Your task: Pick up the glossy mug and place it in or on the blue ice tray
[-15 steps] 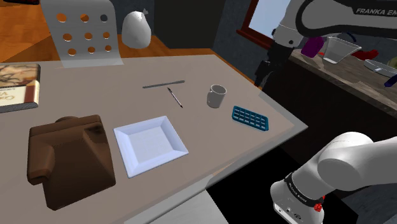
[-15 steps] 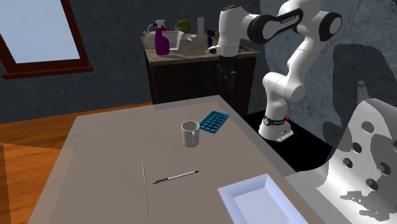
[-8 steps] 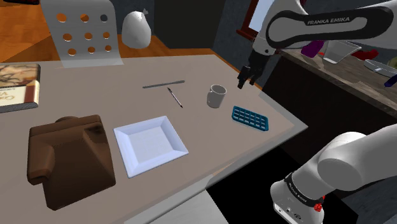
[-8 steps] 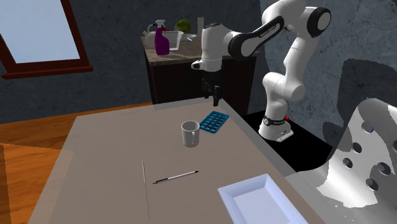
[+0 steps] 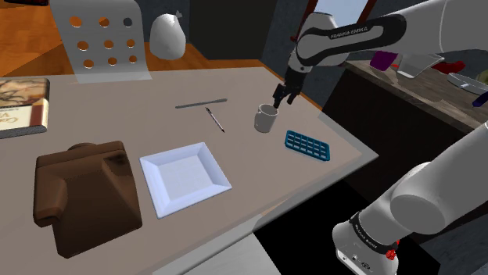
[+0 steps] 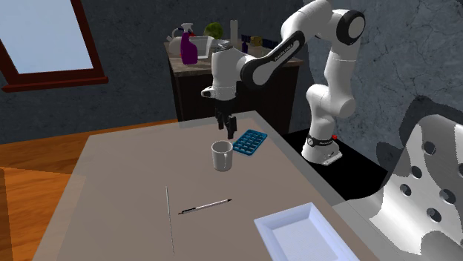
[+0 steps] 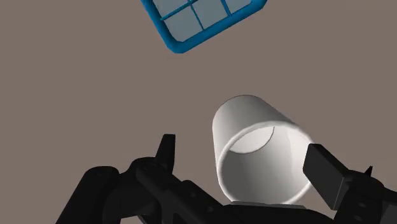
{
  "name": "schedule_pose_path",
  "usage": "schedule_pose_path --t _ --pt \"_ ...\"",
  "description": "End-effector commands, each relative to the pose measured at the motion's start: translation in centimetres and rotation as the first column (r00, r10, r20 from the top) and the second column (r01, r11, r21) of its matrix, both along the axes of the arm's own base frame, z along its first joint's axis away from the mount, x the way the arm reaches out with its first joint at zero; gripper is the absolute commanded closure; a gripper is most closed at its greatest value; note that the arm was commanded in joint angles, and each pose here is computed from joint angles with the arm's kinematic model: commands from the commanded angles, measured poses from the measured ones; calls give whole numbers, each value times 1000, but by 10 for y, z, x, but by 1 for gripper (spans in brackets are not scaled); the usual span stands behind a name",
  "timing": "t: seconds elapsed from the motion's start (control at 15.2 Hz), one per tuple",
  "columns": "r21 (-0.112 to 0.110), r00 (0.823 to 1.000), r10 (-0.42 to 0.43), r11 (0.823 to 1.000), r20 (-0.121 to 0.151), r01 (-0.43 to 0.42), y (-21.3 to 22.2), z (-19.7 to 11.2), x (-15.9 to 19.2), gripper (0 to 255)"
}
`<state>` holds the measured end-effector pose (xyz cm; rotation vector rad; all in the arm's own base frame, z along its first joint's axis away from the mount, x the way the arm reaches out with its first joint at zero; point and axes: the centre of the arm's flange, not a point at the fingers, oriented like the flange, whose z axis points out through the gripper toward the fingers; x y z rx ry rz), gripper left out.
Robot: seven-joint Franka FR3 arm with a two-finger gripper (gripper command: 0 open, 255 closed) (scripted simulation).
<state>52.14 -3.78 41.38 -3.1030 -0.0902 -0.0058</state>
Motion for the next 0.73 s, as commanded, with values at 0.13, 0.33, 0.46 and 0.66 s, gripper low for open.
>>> schedule_pose_path --t 0.13,0.33,0.46,0.66 --pt "7 1000 14 1000 6 -14 -4 -27 30 0" --pt "7 1000 14 1000 6 -14 -3 -43 30 0" --pt "7 1000 14 1000 6 -14 -3 -53 30 0" --pt "7 1000 14 1000 6 -14 -2 -67 30 0"
